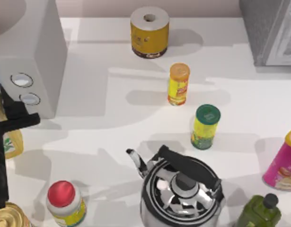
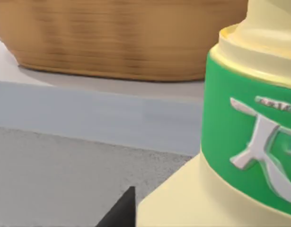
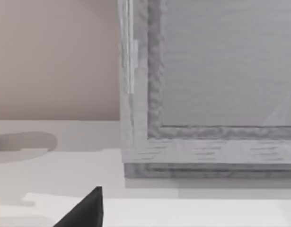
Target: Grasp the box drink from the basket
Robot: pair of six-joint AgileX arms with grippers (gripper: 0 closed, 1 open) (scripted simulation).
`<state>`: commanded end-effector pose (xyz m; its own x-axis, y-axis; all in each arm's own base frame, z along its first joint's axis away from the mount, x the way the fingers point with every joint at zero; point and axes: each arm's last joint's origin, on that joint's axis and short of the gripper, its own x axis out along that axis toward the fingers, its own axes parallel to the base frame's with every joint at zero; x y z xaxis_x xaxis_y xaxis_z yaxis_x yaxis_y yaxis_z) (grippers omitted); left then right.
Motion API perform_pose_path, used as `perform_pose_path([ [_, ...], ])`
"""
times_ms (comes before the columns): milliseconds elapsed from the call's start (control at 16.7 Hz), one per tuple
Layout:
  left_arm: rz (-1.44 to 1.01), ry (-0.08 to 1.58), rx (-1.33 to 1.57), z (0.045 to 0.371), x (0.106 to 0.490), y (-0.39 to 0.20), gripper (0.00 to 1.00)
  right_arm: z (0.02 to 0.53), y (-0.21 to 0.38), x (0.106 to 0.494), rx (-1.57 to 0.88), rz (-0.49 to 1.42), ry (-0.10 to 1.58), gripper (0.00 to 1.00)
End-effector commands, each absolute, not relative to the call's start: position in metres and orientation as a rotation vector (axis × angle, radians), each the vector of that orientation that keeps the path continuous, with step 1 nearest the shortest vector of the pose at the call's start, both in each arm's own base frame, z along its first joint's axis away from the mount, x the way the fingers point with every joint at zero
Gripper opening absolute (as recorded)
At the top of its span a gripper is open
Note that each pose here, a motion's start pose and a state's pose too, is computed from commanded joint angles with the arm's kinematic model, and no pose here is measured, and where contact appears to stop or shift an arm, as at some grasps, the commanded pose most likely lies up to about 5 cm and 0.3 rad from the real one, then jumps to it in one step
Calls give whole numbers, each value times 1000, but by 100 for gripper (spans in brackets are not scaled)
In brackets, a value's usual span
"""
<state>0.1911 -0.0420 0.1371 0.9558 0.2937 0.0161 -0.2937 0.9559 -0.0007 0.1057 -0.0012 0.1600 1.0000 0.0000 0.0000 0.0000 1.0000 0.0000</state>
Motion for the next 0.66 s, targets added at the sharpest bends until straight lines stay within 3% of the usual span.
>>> perform_pose_path([
  [300,298,-16,2,137,191,-42,98,160,-1,106,0,0,0,100],
  [660,298,-16,2,137,191,-42,100,160,-1,106,0,0,0,100],
])
